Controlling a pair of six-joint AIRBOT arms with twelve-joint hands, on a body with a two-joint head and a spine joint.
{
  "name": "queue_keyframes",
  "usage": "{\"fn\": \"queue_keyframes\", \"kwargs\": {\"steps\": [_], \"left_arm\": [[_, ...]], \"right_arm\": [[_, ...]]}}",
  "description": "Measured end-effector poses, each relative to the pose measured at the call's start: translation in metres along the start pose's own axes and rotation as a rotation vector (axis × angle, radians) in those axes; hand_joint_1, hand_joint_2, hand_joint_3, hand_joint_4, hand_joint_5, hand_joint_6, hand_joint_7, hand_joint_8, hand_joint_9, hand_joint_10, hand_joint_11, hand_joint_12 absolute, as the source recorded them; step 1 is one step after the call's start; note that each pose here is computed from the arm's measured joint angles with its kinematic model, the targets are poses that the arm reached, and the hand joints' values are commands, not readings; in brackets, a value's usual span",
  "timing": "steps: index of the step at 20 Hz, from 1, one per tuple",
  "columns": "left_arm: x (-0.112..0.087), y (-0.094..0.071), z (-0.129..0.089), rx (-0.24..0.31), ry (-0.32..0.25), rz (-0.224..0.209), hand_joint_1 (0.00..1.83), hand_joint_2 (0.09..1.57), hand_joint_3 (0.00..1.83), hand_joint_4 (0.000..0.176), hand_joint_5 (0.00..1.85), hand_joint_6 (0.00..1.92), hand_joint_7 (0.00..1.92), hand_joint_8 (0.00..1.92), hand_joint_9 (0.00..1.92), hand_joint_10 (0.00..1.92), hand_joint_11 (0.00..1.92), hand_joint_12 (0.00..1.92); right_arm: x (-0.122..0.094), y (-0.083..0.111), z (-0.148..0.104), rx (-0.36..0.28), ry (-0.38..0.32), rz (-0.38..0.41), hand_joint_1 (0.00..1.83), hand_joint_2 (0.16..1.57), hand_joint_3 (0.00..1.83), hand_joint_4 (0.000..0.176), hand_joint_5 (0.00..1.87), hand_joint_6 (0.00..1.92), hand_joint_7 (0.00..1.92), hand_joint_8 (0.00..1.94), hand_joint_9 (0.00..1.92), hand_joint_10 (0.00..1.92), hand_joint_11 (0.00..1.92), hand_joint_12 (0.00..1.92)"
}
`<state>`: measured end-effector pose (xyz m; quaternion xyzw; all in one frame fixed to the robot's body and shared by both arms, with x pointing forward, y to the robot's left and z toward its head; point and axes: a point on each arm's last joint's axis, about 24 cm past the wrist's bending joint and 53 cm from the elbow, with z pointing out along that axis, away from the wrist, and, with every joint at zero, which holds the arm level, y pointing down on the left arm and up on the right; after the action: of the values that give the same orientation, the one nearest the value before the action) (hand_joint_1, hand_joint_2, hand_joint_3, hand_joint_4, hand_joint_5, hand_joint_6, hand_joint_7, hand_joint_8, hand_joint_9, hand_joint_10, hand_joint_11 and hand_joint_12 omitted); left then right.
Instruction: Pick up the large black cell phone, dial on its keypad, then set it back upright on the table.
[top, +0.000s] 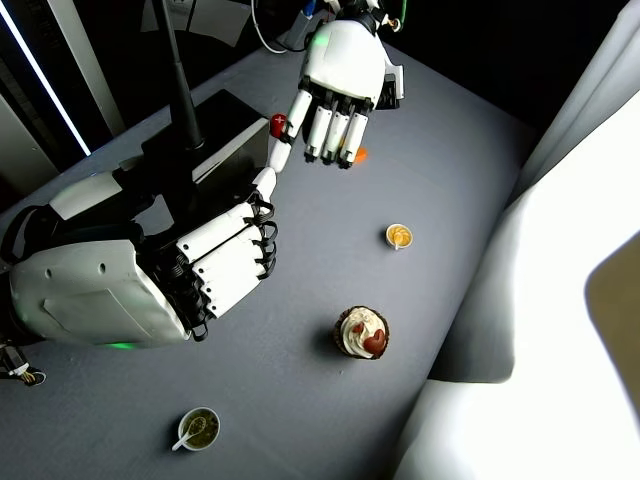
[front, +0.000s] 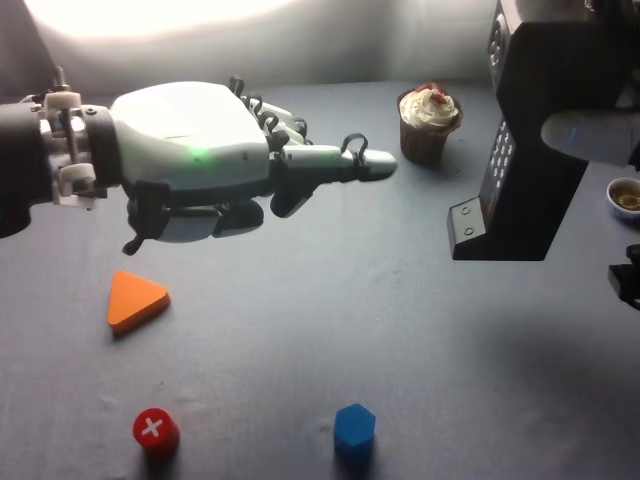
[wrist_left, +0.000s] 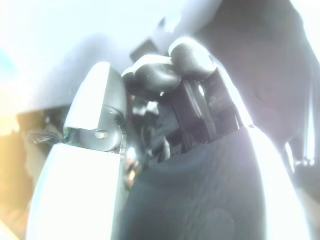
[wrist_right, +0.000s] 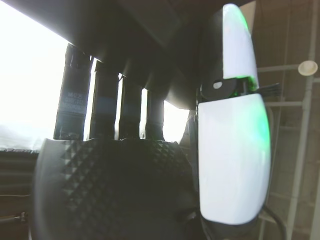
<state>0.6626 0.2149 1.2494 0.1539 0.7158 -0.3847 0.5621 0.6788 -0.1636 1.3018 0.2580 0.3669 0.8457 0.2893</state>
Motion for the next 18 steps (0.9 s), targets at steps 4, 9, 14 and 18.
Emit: {"fn": "queue_keyframes", "kwargs": {"steps": [4,9,14,18], "left_arm": [[0.005,-0.002,0.017,-0.002,-0.004,0.007,1.46,1.09,0.46,0.105,0.0,0.0,0.58,1.65,0.56,1.92,0.5,1.92],[0.0,-0.005,0.034,-0.009,-0.039,0.002,1.46,1.12,0.42,0.119,0.0,0.0,0.57,1.68,0.51,1.92,0.31,1.92],[-0.003,-0.008,0.042,0.005,-0.06,-0.008,1.46,1.09,0.48,0.128,0.0,0.0,0.58,1.68,0.53,1.92,0.28,1.92],[-0.004,-0.022,0.052,0.047,-0.069,-0.012,1.44,1.06,0.52,0.115,0.0,0.0,0.6,1.67,0.59,1.92,0.59,1.92]], "right_arm": [[-0.002,-0.001,0.002,0.001,-0.003,-0.004,1.37,1.15,0.0,0.0,0.95,0.88,0.81,1.24,0.87,1.34,0.88,1.2],[-0.002,-0.002,0.002,0.002,-0.002,-0.003,1.37,1.14,0.0,0.0,0.97,0.88,0.83,1.18,0.85,1.36,0.83,1.25],[-0.001,-0.003,0.002,0.004,-0.002,-0.001,1.37,1.14,0.0,0.0,0.97,0.88,0.86,1.15,0.86,1.36,0.85,1.25],[-0.001,-0.005,0.002,0.008,-0.002,0.001,1.48,1.12,0.0,0.0,0.99,0.79,0.86,1.09,0.85,1.22,0.83,1.58]]}}
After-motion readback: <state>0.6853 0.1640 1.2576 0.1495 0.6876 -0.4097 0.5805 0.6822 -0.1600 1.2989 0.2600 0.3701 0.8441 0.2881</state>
